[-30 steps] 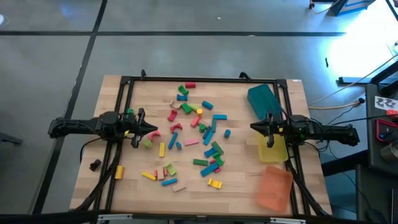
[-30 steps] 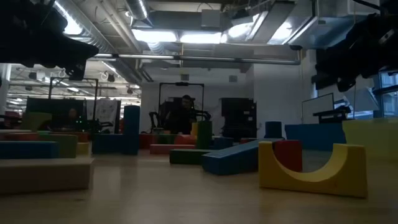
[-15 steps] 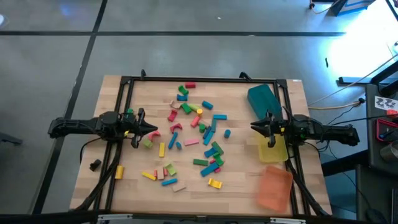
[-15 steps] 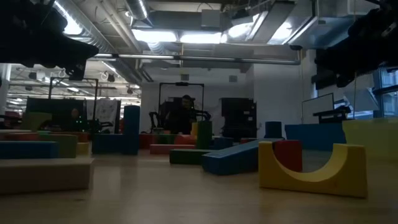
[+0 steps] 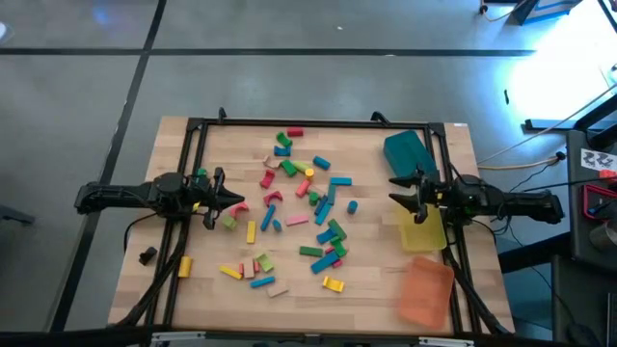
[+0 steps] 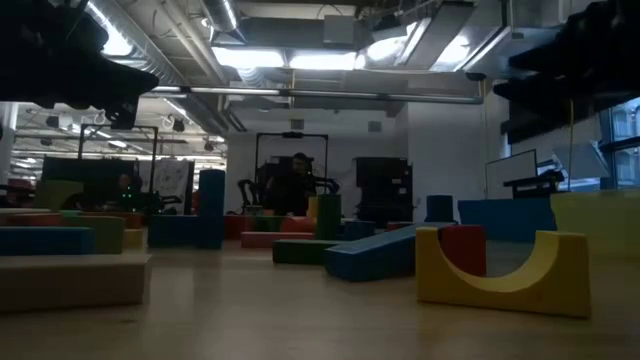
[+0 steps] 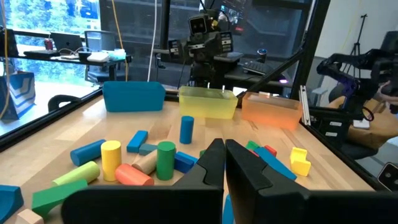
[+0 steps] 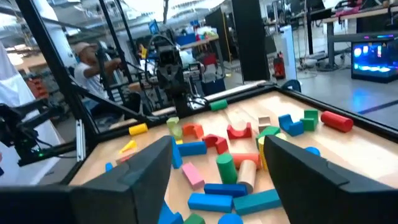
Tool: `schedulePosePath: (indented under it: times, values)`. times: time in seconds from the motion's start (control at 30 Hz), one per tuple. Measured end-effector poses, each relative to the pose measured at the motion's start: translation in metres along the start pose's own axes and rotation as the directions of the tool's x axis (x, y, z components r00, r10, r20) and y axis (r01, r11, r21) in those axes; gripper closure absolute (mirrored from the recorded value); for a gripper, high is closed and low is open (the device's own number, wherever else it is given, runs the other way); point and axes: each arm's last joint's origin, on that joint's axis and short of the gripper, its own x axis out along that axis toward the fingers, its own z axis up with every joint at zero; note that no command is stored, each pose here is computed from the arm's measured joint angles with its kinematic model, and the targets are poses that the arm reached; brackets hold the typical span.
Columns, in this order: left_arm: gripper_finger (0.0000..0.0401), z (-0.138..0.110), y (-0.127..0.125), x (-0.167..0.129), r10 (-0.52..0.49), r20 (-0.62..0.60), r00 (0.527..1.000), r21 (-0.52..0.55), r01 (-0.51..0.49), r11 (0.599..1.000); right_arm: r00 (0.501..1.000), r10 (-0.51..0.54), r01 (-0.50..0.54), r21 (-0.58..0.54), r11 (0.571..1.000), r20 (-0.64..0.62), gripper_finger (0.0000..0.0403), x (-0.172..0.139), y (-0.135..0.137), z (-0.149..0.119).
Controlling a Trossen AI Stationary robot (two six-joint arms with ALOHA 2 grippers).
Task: Sort blocks by size
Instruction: Put the blue cylindrical block into the blue bin
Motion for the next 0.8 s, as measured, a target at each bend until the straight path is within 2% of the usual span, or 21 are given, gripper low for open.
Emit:
schedulePosePath:
  times: [0.23, 0.4, 0.8]
  values:
    - [0.0401, 0.000, 0.000, 0.000, 0.000, 0.000, 1.000, 0.000, 0.000, 1.000, 0.994, -0.019, 0.010, -0.079, 0.997, -0.111, 0.0148, 0.017, 0.007, 0.018]
    - [0.0401, 0.000, 0.000, 0.000, 0.000, 0.000, 1.000, 0.000, 0.000, 1.000, 0.978, -0.046, 0.009, -0.177, 0.984, -0.204, 0.0148, 0.038, 0.012, 0.025]
    - [0.0401, 0.000, 0.000, 0.000, 0.000, 0.000, 1.000, 0.000, 0.000, 1.000, 0.887, -0.154, 0.006, -0.322, 0.947, -0.436, 0.0148, 0.092, 0.013, 0.009]
